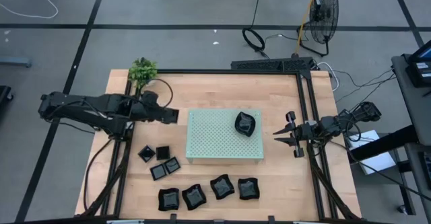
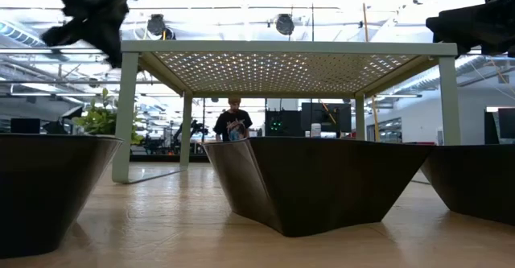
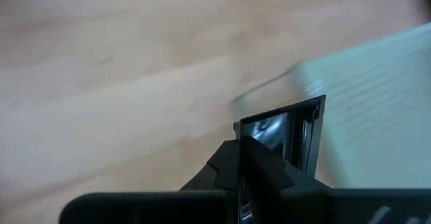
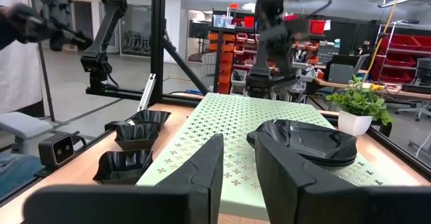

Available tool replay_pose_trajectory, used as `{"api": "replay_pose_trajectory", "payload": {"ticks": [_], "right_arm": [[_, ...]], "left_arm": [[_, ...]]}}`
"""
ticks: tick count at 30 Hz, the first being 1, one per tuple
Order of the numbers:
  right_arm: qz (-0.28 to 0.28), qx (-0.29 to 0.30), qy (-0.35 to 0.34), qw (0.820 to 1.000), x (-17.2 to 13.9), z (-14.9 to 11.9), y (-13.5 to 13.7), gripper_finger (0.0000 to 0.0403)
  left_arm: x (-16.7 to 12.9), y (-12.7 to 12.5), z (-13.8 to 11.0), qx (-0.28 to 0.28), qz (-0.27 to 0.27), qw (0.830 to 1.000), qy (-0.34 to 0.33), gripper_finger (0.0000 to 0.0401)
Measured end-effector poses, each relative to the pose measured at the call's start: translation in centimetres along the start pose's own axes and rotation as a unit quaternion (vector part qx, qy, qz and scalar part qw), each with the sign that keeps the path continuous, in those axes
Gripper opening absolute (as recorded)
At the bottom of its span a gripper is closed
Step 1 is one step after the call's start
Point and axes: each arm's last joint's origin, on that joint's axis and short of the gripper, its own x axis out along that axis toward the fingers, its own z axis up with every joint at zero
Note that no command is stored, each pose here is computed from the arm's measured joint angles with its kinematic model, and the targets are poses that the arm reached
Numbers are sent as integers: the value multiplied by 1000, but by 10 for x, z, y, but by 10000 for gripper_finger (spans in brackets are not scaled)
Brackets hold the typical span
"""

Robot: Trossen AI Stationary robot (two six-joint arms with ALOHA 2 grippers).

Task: Pick & Place Mini shaped plates
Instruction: Put the square plate on the shelf

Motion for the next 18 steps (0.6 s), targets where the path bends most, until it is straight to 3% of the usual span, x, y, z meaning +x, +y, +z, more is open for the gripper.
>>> {"api": "replay_pose_trajectory", "payload": {"ticks": [6, 10, 18], "right_arm": [[0, 0, 0, 1000, 0, 0, 0, 75], [0, 0, 0, 1000, 0, 0, 0, 75], [0, 0, 0, 1000, 0, 0, 0, 75]], "left_arm": [[-4, -28, 15, 32, -122, 989, -73, 9], [4, -46, 22, 57, -168, 979, -98, 15], [48, -72, 27, 80, -220, 972, -37, 16]]}}
